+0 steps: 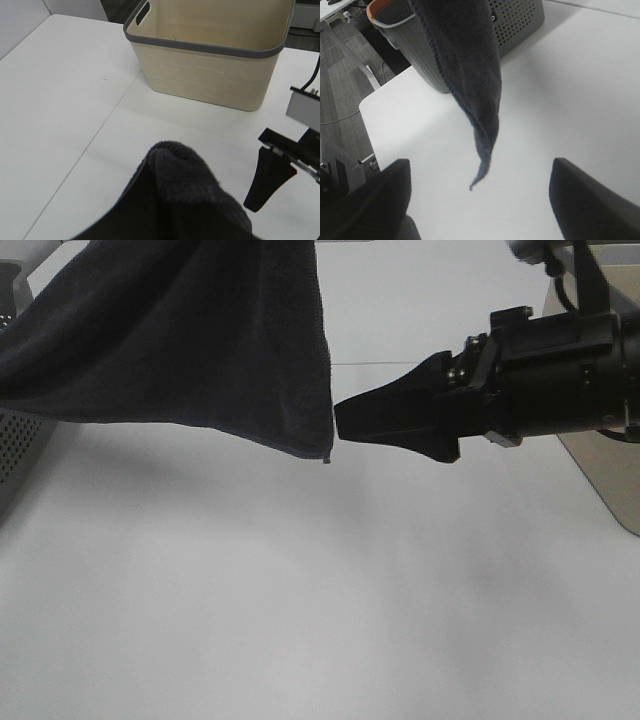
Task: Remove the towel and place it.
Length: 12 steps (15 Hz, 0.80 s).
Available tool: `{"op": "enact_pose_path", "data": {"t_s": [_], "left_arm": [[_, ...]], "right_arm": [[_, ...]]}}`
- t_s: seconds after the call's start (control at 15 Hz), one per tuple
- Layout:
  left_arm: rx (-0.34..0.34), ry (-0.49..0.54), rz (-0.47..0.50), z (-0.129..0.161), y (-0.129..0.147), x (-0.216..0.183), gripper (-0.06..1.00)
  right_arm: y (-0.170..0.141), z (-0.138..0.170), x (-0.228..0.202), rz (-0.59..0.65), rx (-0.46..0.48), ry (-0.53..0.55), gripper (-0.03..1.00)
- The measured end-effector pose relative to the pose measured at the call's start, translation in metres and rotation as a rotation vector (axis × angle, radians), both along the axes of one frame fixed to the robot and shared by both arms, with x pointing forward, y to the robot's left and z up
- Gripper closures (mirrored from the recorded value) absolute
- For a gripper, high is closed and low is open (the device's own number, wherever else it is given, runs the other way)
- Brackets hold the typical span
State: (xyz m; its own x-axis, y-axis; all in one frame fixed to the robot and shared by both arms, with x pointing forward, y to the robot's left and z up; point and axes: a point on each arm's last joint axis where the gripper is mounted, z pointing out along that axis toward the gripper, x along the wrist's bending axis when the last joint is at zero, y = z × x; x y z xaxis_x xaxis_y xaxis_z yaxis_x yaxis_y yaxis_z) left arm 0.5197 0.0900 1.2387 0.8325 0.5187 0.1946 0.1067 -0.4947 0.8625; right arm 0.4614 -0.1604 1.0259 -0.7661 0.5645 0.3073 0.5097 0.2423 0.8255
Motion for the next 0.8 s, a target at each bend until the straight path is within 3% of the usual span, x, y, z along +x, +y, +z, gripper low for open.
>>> {"op": "enact_pose_path", "data": {"t_s": [0.27, 0.53, 0.8], "left_arm": [[-0.038, 0.006, -0.001, 0.002, -0.002, 0.000, 0.94], [-0.087, 0.054, -0.019, -0.002, -0.008, 0.002, 0.94], [-0.080, 0.034, -0.009, -0.001, -0.008, 0.004, 0.94]], "right_arm": [[0.025, -0.002, 0.011, 0.066, 0.000, 0.003, 0.22], [0.030, -0.005, 0.024, 0.058, -0.009, 0.005, 0.24], [0.029, -0.007, 0.026, 0.037, -0.022, -0.001, 0.53]]}}
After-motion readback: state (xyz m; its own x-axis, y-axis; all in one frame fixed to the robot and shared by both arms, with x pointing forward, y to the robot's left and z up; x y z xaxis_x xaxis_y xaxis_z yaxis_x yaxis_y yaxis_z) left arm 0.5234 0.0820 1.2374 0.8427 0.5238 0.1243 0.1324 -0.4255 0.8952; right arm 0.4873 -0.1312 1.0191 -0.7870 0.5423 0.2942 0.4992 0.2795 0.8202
